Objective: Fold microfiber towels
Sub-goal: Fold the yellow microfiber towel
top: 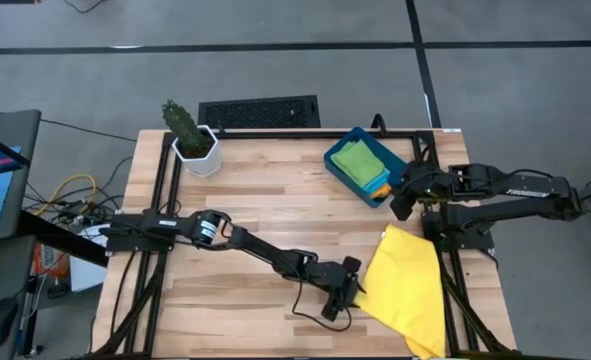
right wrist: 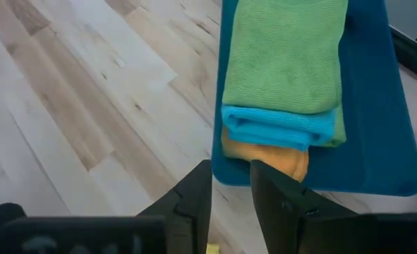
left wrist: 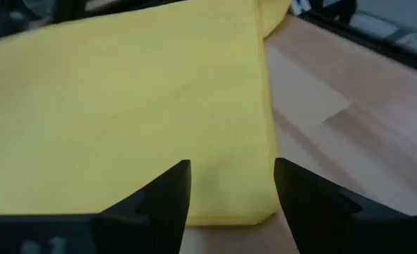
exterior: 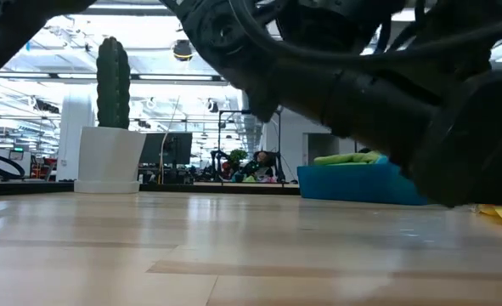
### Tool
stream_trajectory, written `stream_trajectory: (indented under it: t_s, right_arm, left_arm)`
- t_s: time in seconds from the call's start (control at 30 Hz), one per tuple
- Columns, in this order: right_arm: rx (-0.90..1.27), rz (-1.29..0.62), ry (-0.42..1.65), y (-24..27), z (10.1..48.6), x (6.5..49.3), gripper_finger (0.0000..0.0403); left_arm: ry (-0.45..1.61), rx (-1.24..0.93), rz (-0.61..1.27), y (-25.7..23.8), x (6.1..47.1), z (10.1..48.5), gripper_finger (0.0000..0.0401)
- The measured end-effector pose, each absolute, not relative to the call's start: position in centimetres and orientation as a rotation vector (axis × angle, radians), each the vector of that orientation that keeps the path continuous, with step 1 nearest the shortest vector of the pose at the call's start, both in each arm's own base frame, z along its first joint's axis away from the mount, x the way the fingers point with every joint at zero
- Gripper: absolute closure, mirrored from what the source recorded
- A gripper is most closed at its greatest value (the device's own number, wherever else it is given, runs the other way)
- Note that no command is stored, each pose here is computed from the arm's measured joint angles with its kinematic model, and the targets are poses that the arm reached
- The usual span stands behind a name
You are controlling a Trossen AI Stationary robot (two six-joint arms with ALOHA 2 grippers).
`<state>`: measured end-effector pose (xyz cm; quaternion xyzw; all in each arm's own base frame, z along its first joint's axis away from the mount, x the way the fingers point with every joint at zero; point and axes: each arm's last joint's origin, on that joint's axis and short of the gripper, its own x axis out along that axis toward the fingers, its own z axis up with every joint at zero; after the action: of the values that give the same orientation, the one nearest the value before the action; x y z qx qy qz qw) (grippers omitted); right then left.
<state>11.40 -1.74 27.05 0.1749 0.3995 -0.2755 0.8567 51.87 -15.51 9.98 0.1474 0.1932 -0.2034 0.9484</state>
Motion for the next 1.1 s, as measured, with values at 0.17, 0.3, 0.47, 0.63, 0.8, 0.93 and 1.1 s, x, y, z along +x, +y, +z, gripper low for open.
stream_trajectory:
  t_s: [0.17,0.3,0.47,0.63,0.8,0.93,1.1]
  right_arm:
    - [0.341,-0.581,0.841,-1.8,27.1,11.4,0.0280]
    - [0.323,-0.599,0.834,-1.8,27.1,11.4,0.0280]
    - [0.318,-0.610,0.830,-1.9,27.1,11.4,0.0280]
    - [0.320,-0.608,0.821,-1.9,27.2,11.5,0.0280]
    - [0.336,-0.614,0.812,-1.9,27.2,11.5,0.0280]
    - [0.393,-0.603,0.866,-1.6,26.8,11.2,0.0280]
    - [0.500,-0.665,1.034,-0.9,25.8,10.0,0.0280]
  left_arm:
    - [0.420,0.261,-0.433,-15.3,51.9,9.8,0.0207]
    - [0.517,0.251,-0.454,-14.9,52.0,9.8,0.0236]
    - [0.562,0.315,-0.397,-14.6,52.0,9.9,0.0284]
    - [0.598,0.303,-0.364,-14.4,51.9,9.8,0.0344]
    - [0.598,0.307,-0.355,-14.4,51.9,9.8,0.0395]
    - [0.614,0.312,-0.324,-14.4,51.8,9.8,0.0400]
    - [0.644,0.324,-0.283,-14.1,51.6,10.4,0.0401]
